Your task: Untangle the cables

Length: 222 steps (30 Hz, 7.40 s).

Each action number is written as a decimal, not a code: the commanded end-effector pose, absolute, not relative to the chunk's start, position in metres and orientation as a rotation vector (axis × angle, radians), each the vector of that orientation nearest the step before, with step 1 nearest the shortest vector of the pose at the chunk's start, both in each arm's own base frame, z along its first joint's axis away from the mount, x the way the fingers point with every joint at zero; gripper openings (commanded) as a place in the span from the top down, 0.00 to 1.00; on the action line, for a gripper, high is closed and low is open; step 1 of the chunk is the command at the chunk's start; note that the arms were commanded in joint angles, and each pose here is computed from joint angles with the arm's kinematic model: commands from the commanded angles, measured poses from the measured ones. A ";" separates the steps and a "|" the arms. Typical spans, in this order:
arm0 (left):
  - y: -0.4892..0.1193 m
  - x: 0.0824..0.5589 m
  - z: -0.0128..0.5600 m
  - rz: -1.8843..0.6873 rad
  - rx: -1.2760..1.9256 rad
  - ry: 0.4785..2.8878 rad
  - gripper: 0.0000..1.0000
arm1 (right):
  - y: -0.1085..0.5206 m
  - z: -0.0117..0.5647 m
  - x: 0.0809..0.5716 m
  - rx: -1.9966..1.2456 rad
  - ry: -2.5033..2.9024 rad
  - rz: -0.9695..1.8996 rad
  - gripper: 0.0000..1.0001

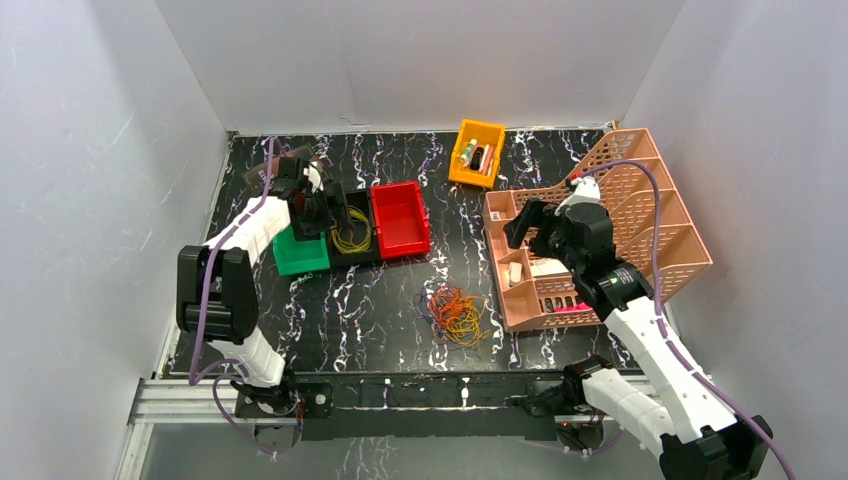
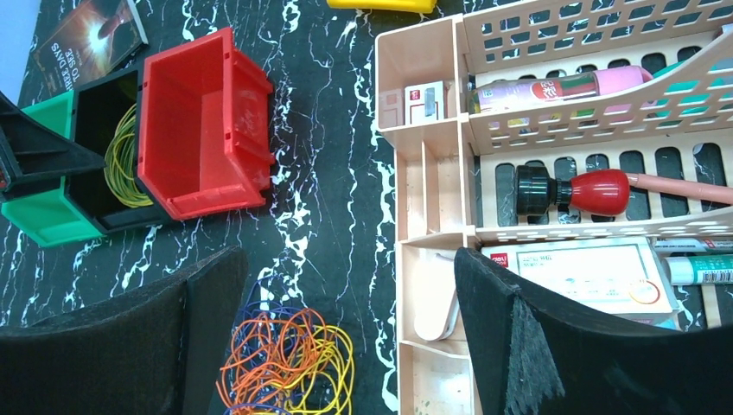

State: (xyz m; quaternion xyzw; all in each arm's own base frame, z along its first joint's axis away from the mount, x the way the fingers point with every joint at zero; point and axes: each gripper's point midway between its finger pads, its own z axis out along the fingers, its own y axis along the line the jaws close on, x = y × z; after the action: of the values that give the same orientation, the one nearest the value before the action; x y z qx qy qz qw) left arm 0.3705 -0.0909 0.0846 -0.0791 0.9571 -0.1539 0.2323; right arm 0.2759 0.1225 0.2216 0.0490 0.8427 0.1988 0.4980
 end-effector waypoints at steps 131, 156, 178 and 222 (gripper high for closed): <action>-0.338 0.218 0.211 -1.119 0.695 1.464 0.02 | 0.271 0.270 0.233 -0.527 2.000 0.699 1.00; -0.380 0.208 0.144 -1.299 0.667 1.664 0.59 | 0.258 0.362 0.217 -0.436 1.726 0.855 1.00; -0.384 0.193 0.100 -1.352 0.707 1.798 0.87 | 0.194 0.480 0.209 -0.301 1.412 0.717 1.00; -0.373 0.193 0.069 -1.310 0.629 1.913 0.74 | 0.099 0.644 0.179 -0.125 0.973 0.493 1.00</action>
State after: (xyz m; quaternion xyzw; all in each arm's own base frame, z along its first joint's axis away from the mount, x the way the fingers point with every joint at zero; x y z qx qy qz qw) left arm 0.1904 -0.3707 0.0295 0.2430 0.7731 -0.4905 0.3204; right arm 0.1559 0.0766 0.6601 -0.0414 0.4288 0.2529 0.8663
